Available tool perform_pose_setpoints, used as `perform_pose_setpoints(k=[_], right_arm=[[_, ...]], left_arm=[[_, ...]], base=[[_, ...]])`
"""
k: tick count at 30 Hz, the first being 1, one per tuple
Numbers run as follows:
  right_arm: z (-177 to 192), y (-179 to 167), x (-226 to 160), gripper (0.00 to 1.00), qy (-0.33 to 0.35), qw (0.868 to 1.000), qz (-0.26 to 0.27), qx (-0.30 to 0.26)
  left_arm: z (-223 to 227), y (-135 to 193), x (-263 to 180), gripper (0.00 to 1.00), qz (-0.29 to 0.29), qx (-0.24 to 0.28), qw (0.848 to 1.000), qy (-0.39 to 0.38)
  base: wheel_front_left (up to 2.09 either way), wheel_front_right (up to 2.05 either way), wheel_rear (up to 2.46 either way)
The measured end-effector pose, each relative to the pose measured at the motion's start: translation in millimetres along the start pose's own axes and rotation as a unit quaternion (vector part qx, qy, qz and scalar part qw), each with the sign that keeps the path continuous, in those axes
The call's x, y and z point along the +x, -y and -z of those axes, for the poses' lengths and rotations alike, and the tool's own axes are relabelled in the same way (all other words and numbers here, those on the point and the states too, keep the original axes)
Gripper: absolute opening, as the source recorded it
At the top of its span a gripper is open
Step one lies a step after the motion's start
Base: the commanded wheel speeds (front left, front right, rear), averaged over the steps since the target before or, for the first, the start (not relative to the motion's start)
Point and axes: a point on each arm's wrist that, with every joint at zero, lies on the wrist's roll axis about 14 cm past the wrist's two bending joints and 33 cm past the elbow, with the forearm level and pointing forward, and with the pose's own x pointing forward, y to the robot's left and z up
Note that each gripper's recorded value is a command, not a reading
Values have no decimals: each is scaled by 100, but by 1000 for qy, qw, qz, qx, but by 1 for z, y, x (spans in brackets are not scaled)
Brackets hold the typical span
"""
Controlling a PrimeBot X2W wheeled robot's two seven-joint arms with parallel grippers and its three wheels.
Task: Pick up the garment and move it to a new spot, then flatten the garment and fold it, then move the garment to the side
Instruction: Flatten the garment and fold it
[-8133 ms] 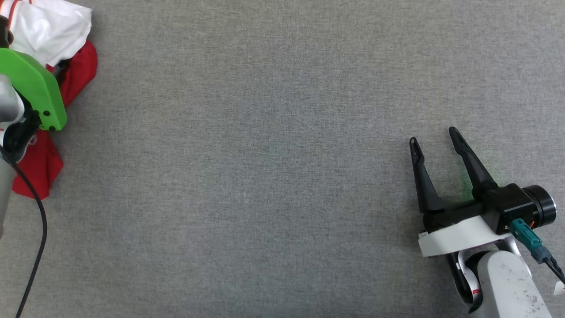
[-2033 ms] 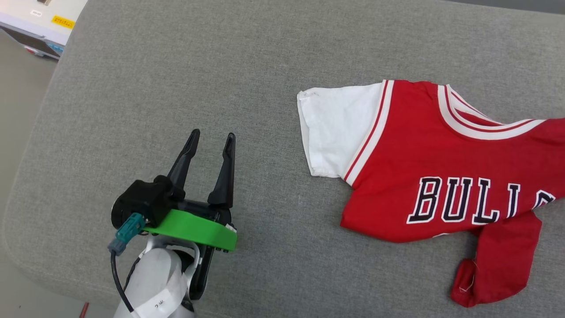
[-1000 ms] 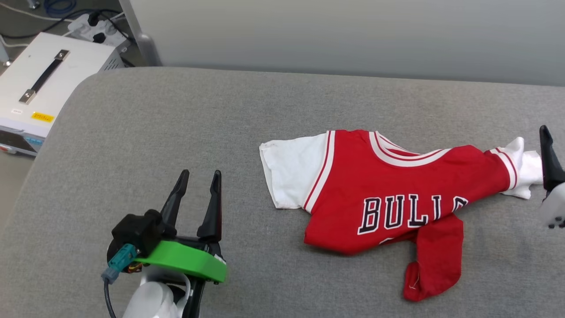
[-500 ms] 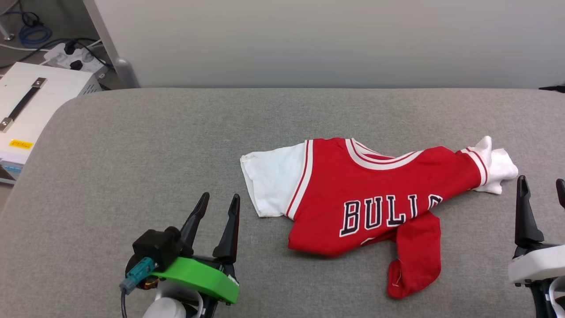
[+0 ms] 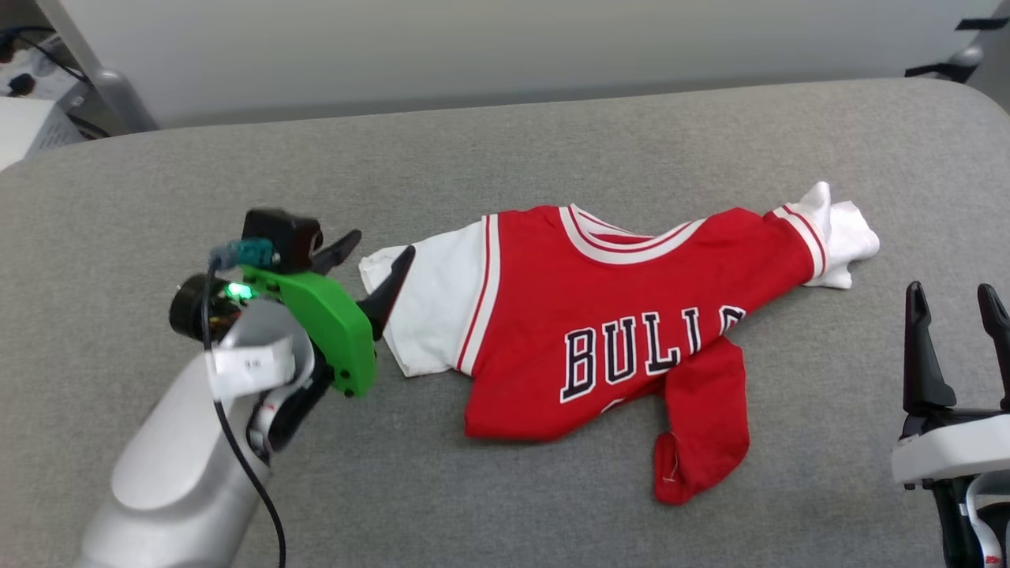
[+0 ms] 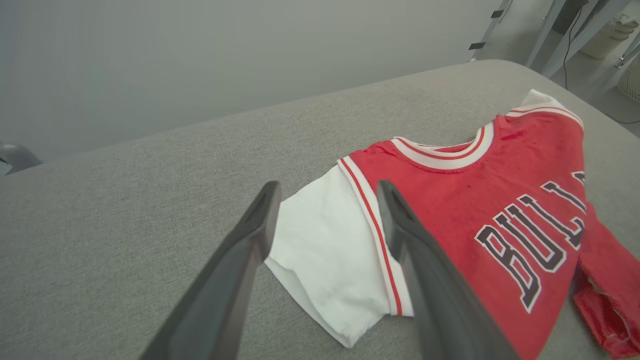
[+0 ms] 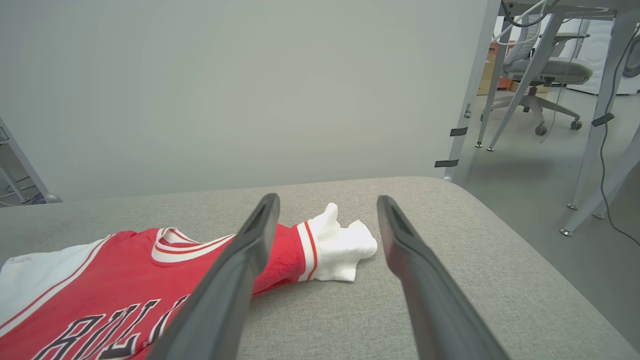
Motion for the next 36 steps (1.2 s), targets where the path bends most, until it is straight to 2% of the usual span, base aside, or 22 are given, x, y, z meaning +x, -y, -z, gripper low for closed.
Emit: perform_pose_setpoints(k=[7,12,17,25,26,27,36], right_arm=[[14,15,-5,100,-16,999,28,-4],[26,29,-12,100,-32,998,52,-9],[42,37,-19,100,-54,996,69,-13],[50,44,-20,100,-67,994,80,-19],[51,44,-20,100,-67,994,80,-19],[51,43,-19,100,-68,994,78,-19],[49,35,-15,100,-66,996,63,-17]], left_arm=[[23,-21,41,100,17,16,988,-154],[71,-33,51,100,13,30,961,-276],[99,-54,70,100,-8,45,946,-321],[123,-65,76,100,-17,72,929,-362],[123,-65,76,47,-17,67,929,-363],[123,-65,75,0,-17,60,930,-362],[110,-76,63,0,-36,21,949,-312]], base=[[0,0,0],[0,0,0],[0,0,0],[0,0,0],[0,0,0],[0,0,0],[0,0,0]])
